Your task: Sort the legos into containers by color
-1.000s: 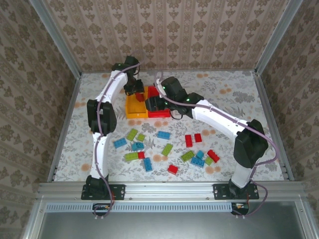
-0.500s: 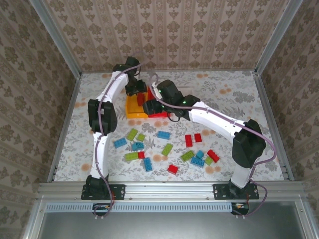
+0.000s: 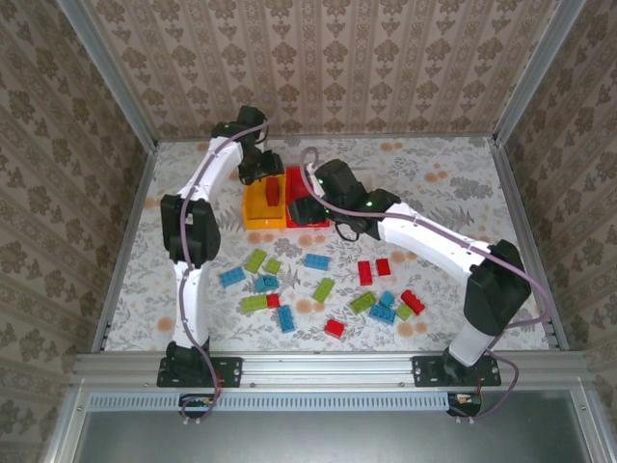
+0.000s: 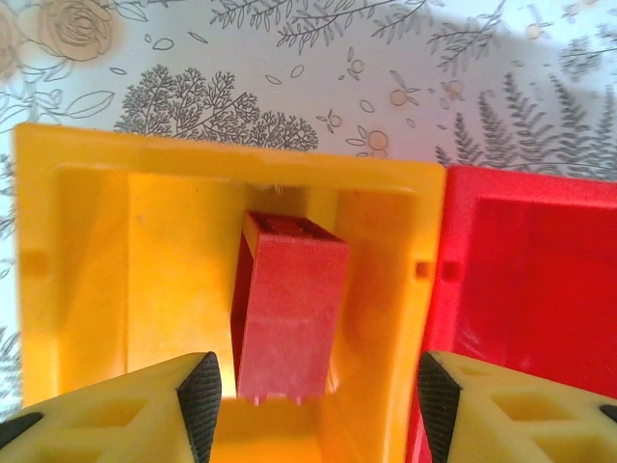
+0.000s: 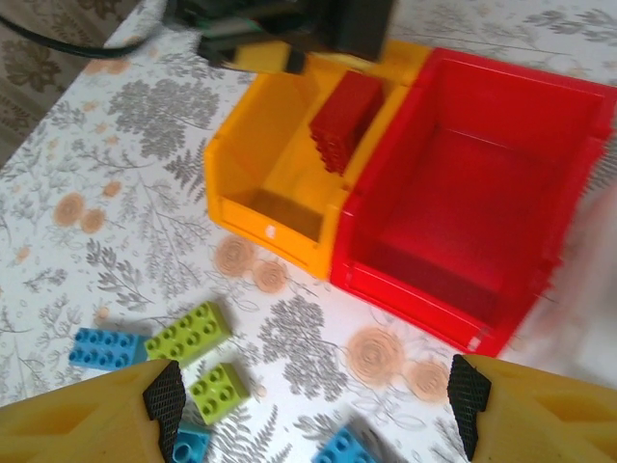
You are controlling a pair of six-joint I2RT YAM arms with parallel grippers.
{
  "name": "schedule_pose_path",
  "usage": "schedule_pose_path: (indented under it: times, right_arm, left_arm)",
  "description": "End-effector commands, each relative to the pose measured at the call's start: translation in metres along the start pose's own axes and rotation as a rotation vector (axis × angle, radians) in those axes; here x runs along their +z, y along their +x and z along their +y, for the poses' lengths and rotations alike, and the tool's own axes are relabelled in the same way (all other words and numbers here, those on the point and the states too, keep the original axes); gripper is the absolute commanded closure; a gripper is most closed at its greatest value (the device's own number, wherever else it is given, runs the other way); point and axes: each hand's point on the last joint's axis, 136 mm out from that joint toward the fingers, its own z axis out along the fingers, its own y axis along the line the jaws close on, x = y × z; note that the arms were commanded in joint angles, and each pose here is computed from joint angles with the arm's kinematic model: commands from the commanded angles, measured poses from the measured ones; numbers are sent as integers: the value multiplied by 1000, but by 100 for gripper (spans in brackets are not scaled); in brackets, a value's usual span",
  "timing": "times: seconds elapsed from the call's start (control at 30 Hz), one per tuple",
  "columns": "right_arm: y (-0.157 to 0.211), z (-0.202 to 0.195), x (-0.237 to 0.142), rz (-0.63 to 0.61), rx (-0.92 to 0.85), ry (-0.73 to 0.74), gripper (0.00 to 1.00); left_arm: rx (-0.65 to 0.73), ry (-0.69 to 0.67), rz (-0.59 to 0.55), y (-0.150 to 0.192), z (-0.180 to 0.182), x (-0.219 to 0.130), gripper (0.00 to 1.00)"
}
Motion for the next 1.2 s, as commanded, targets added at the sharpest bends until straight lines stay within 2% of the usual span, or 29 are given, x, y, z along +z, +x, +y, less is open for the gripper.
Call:
schedule_pose_path:
  times: [0.0, 0.17, 0.27, 0.37, 0.47, 0.6, 0.7, 0.77, 1.0, 1.17]
  right_arm:
    - [12, -27, -29, 4, 20, 98, 24]
    - [64, -57, -65, 102, 88, 190, 25]
    - [105, -77, -89, 165, 166, 248, 26]
    - [147, -97, -106, 249, 259, 316, 30]
    - [170, -101, -109, 302, 293, 331, 32]
    - [166, -77, -82, 307, 246, 225, 32]
    - [156, -41, -44, 301, 75, 92, 29]
    - [157, -30, -18, 342, -17, 66, 26]
    - [155, -23, 50, 486, -206, 58, 20]
    - [171, -28, 71, 579, -288, 105, 19]
  left_arm:
    - [-20, 45, -104, -5, -12, -46, 40]
    - [54, 167, -157, 31, -37, -84, 39]
    - [168, 263, -139, 77, -57, -97, 39]
    - [303, 335, -87, 141, -77, -103, 39]
    - [356, 320, -56, 191, -68, -105, 39]
    - [282, 262, -79, 227, -35, -113, 39]
    - [221, 226, -120, 237, -12, -123, 39]
    - [203, 203, -136, 242, -1, -129, 39]
    - [155, 178, -219, 250, 24, -152, 37]
    - [131, 174, -226, 258, 33, -157, 36]
